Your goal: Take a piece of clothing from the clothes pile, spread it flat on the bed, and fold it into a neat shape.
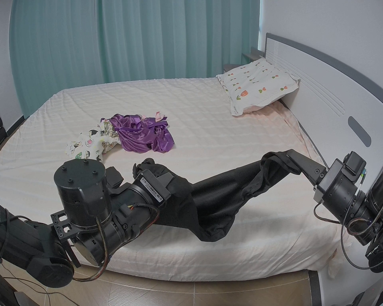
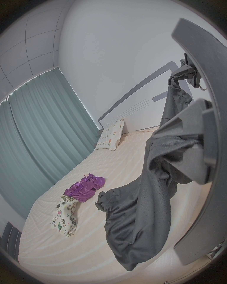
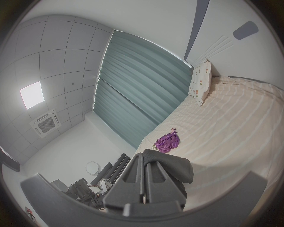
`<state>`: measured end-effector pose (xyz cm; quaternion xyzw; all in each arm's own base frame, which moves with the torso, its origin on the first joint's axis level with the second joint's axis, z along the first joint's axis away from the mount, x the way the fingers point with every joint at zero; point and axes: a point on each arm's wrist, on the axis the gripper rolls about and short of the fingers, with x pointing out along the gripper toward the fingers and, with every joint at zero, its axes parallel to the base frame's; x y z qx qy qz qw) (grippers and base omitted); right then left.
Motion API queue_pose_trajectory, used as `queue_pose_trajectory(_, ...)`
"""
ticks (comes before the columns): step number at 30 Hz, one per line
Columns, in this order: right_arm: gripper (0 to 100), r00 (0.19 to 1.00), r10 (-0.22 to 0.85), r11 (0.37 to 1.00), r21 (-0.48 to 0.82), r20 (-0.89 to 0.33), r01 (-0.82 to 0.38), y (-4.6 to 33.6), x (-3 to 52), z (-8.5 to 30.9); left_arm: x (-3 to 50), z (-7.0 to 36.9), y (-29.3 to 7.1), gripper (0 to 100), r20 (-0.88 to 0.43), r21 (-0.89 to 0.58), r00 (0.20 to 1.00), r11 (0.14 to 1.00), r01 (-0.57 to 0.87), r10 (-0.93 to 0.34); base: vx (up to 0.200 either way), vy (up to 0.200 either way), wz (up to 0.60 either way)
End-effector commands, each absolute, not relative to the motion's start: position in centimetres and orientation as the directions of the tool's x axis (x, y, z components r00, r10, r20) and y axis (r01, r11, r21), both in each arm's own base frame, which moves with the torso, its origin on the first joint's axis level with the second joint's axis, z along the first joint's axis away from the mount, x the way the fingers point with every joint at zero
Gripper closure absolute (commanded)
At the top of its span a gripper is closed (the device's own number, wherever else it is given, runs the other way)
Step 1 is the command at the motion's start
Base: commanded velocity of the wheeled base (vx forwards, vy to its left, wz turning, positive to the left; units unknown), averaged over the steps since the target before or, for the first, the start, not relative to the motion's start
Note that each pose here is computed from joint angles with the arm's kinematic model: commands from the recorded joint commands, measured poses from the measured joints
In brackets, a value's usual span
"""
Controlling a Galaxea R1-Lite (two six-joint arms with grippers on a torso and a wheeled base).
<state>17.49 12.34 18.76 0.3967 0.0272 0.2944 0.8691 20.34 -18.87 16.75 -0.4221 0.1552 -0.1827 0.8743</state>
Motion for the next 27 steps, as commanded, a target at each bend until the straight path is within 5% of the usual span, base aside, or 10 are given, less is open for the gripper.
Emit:
queue_pose_trajectory(1, 100, 0.825, 0.534, 0.511, 0.707, 0.184, -0.489, 12.4, 17.5, 18.7, 20.4, 16.8, -18.9, 100, -0.116, -0.796, 0.885, 0.576, 0.189, -0.45, 0.0, -0.2, 0.0)
queue_pose_trajectory(11, 100, 0.825, 0.538, 0.515, 0.708, 0.172, -0.483, 12.3, 17.3, 18.4, 20.5, 16.8, -19.0, 100, -0.117, -0.795, 0.885, 0.576, 0.189, -0.451, 0.0, -0.2, 0.0)
queue_pose_trajectory(18, 100, 0.811, 0.567, 0.518, 0.703, 0.145, -0.488, 12.0, 16.1, 17.7, 20.1, 16.5, -18.8, 100, -0.136, -0.763, 0.881, 0.615, 0.198, -0.452, 0.0, 0.0, 0.0)
queue_pose_trajectory(27, 100, 0.665, 0.724, 0.388, 0.687, 0.186, -0.615, 11.9, 10.5, 17.9, 16.7, 17.4, -17.7, 100, -0.11, -0.767, 0.847, 0.587, 0.26, -0.52, -0.156, 0.0, 0.0)
